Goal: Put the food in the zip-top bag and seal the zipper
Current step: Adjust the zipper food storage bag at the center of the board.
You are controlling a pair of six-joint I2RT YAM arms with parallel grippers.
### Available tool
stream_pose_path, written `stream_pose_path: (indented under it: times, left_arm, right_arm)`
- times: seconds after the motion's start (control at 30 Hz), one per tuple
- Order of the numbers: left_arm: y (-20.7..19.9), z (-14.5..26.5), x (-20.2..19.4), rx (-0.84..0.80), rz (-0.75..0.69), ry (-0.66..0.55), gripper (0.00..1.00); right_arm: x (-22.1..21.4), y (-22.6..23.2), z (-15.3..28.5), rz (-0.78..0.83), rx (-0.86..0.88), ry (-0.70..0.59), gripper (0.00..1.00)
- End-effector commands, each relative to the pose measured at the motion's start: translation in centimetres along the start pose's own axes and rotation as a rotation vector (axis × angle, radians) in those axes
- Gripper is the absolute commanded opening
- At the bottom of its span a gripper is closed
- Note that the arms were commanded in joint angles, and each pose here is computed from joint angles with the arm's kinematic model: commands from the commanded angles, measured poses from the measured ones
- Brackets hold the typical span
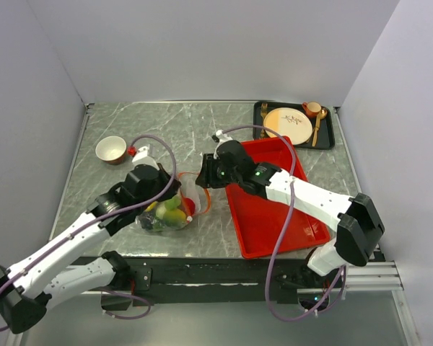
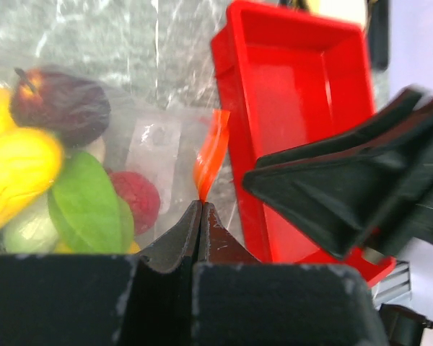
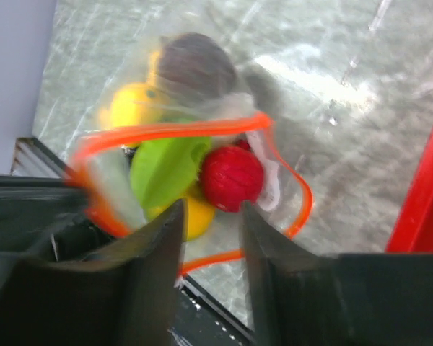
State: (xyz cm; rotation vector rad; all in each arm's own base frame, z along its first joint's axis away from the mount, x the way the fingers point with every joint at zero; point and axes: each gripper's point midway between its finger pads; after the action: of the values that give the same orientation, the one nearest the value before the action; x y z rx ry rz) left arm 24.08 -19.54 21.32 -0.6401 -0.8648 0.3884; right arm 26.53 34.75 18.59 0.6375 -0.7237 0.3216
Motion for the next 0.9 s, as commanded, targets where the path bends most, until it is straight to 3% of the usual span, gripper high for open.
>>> stream_pose_path:
  times: [0.0, 0.43, 0.63, 0.73, 0.87]
  left_arm:
    - [-0.9, 2.1, 2.7, -0.036, 0.034, -0.108, 0.01]
    - [1.5, 4.6, 4.8, 0.042, 0.091, -0.215, 0.01]
    - [1.5, 4.6, 4.7, 0.041, 0.093, -0.209, 0.01]
    - [1.5, 4.6, 4.7, 0.040, 0.097, -0.212, 0.01]
    - [1.6, 4.8, 4.8, 0.040, 0.095, -0.217, 0.01]
  right_arm:
    - [-2.1, -2.4, -0.7, -0.037, -0.086, 0.050, 0.54]
    - [-5.8, -2.2, -3.4, -0.130, -0.045, 0.177, 0.58]
    - [-6.3, -1.5, -4.5, -0.157, 0.000, 0.191, 0.53]
    - [-6.7, -1.6, -5.1, -0.159, 0.002, 0.214, 0.46]
    - [-6.5, -1.2, -4.8, -0.158, 0.032, 0.188, 0.16]
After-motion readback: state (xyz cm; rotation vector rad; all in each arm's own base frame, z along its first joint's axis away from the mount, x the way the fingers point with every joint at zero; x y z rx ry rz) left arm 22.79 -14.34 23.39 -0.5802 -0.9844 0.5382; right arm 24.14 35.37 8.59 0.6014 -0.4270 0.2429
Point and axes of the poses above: each gripper's point midway between its finger pads, its own z axis back along the fingers, its own y axis along the line the jaws close on, x = y × z, and after that the axes turned 8 degrees about z, right-handed
